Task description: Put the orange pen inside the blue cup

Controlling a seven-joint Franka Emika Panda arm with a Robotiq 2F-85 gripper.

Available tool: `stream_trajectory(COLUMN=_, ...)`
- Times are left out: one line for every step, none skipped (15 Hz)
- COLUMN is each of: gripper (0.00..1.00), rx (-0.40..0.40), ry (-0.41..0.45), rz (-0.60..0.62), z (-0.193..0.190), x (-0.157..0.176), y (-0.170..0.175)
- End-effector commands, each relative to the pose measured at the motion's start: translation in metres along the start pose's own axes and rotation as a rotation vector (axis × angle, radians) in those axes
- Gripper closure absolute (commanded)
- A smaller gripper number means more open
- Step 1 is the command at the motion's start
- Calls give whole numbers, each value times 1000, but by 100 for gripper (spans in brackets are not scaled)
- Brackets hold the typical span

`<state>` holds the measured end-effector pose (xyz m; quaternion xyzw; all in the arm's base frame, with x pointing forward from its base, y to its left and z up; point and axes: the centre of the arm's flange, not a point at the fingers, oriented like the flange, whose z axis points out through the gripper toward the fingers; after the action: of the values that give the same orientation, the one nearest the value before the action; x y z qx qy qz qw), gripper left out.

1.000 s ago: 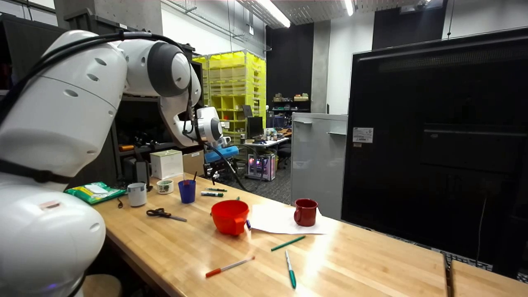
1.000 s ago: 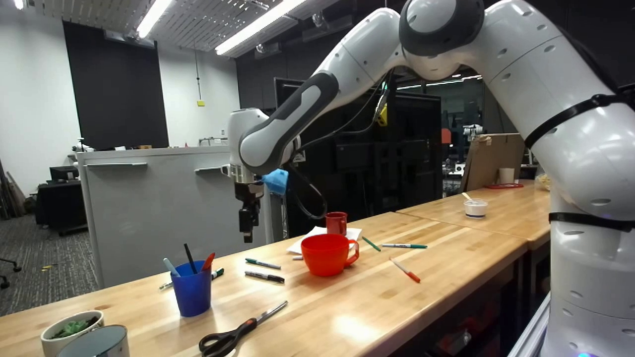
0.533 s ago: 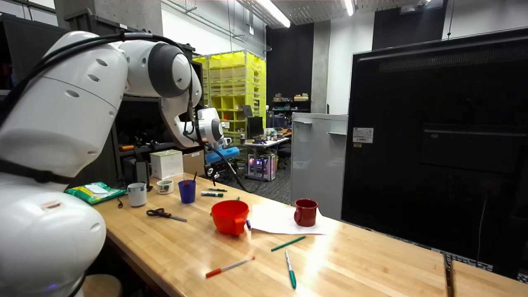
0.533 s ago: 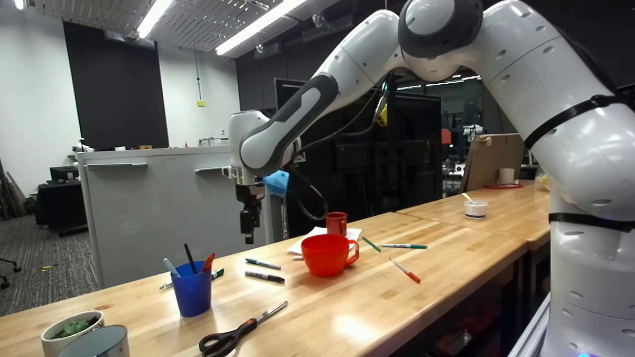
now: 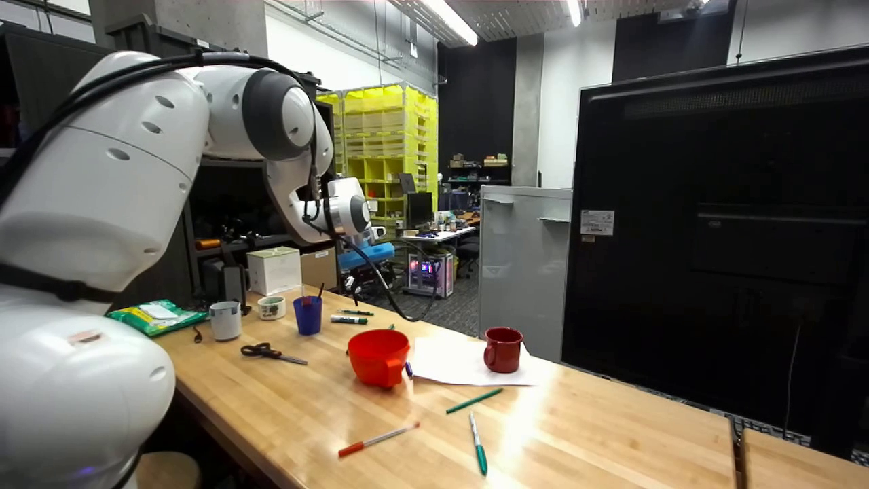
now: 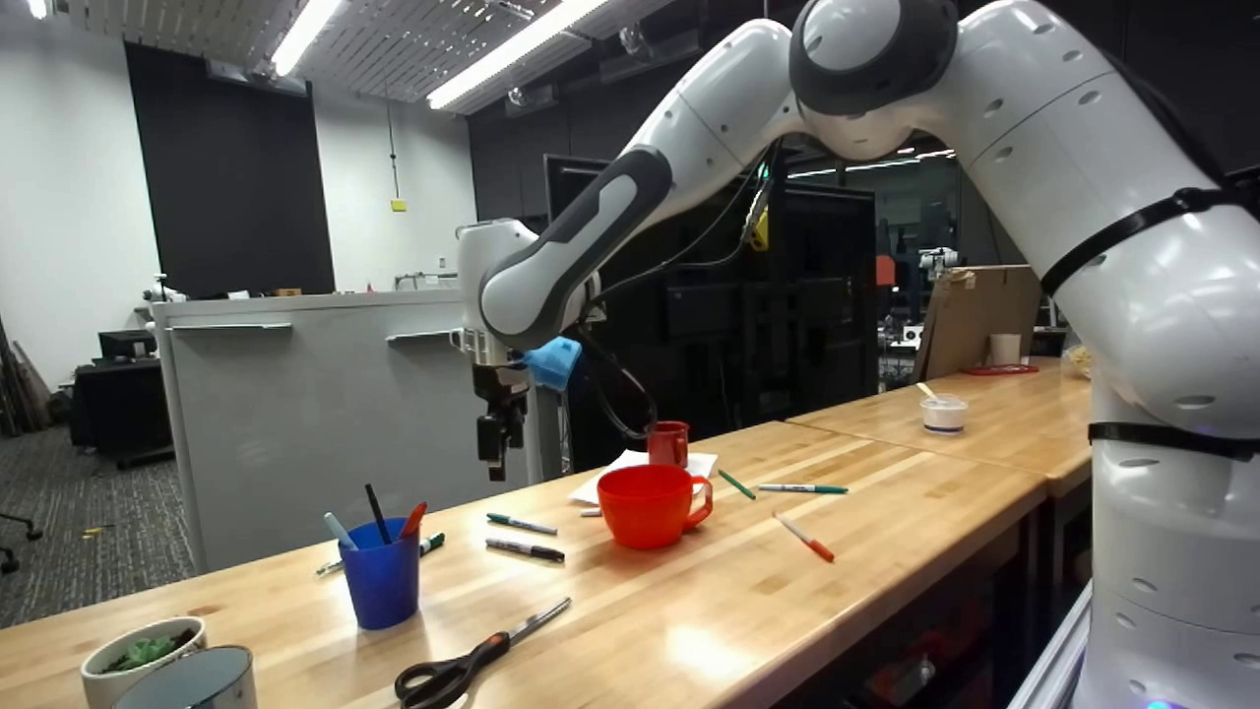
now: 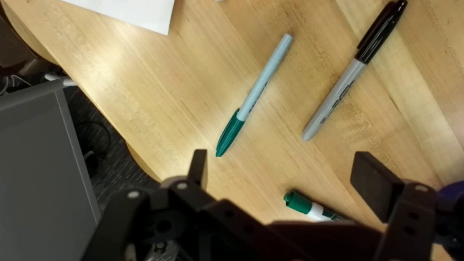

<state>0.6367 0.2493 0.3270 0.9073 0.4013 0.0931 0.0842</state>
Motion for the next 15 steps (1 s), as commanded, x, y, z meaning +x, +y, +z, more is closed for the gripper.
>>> stream_trajectory(gripper=0, rx=-12, ry=13, rz=111, z=-21, x=-14, y=-3)
stream_trajectory(gripper=0, rx=-3, ry=3, rz=138, z=-25, x=-17, y=-3)
stream_trajectory(gripper=0, rx=-1, ry=-4, rz=160, z=-27, x=-19, y=-3)
stream_trajectory(gripper=0, rx=7, ry=-17, rz=179, z=-30, x=-23, y=-6)
stream_trajectory(gripper=0, rx=11, ry=-19, rz=195, z=-32, x=-25, y=-7)
stream_trajectory(gripper=0, rx=14, ry=-26, rz=213, z=-35, x=-29, y=-11)
stream_trajectory(gripper=0, rx=13, ry=-34, rz=231, z=-38, x=-32, y=-15)
stream_trajectory(gripper=0, rx=10, ry=-37, rz=246, z=-41, x=-35, y=-21)
stream_trajectory(gripper=0, rx=6, ry=-38, rz=256, z=-44, x=-37, y=-26)
stream_trajectory(gripper=0, rx=2, ry=-35, rz=261, z=-47, x=-39, y=-31)
stream_trajectory(gripper=0, rx=-1, ry=-27, rz=259, z=-49, x=-39, y=-34)
stream_trajectory(gripper=0, rx=10, ry=-26, rz=241, z=-32, x=-22, y=-20)
stream_trajectory(gripper=0, rx=9, ry=-26, rz=238, z=-33, x=-22, y=-23)
stream_trajectory(gripper=0, rx=9, ry=-25, rz=237, z=-34, x=-22, y=-24)
stream_trajectory(gripper=0, rx=10, ry=-26, rz=237, z=-33, x=-22, y=-24)
